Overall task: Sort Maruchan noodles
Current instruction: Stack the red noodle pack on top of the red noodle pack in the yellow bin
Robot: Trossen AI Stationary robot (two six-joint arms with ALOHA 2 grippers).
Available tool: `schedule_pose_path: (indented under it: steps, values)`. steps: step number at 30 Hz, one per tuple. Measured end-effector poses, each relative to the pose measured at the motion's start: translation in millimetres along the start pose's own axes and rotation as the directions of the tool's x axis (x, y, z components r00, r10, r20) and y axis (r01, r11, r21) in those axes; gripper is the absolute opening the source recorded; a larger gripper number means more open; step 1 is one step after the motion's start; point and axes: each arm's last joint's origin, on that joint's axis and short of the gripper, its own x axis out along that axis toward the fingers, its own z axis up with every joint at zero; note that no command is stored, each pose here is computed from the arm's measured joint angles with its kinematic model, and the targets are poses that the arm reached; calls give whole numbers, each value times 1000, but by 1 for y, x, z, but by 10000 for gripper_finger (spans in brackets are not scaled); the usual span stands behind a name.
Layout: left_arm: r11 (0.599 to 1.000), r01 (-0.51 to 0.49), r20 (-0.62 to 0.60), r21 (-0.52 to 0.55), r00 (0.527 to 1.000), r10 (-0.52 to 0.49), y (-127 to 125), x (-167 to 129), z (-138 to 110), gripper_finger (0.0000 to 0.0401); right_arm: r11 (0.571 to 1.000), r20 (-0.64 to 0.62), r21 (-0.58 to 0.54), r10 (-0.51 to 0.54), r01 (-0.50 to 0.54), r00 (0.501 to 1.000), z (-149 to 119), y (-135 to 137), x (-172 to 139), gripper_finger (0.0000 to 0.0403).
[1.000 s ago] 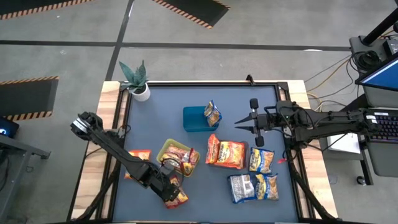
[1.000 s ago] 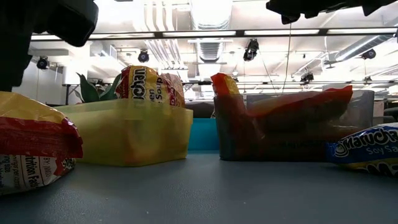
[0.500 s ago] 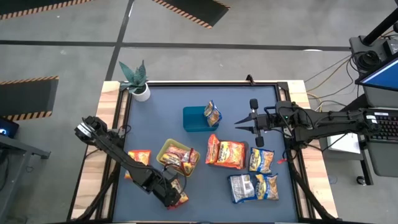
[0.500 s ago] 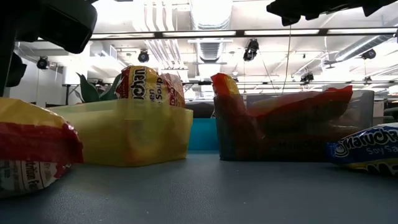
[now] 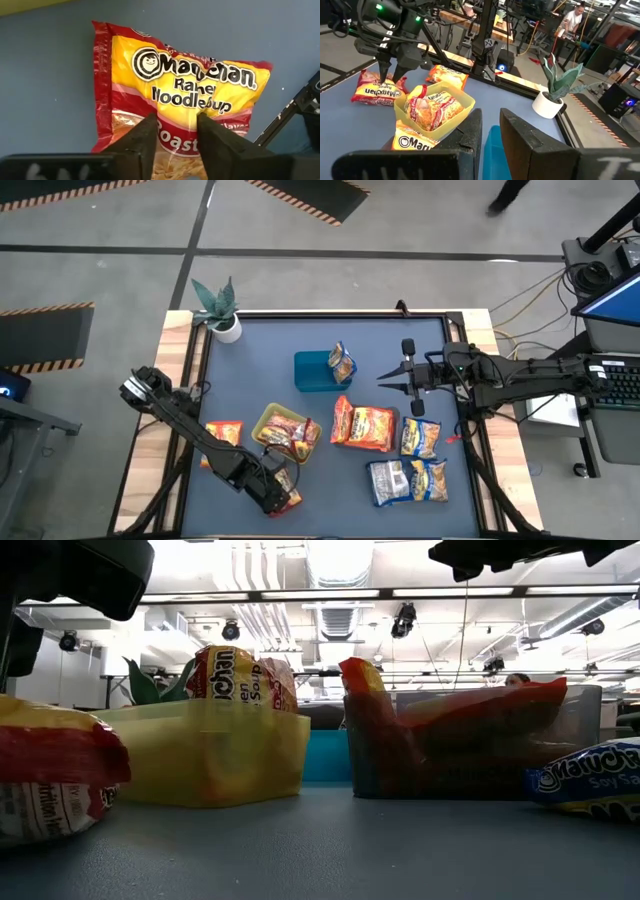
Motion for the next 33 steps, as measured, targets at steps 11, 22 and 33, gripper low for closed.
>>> schedule_pose_path:
  steps: [11, 22, 33]
  values:
    - [986, 39, -7, 164, 999, -38, -12, -8, 1, 45, 1000, 0, -1, 0, 0, 1000, 0, 0, 0, 58]
    - [966, 67, -4, 251, 998, -68, -20, -13, 2, 0, 1000, 0, -8, 0, 0, 1000, 0, 0, 0, 58]
    - [938, 41, 32, 345, 998, -56, -30, -31, 5, 1, 1000, 0, -8, 0, 0, 1000, 0, 0, 0, 58]
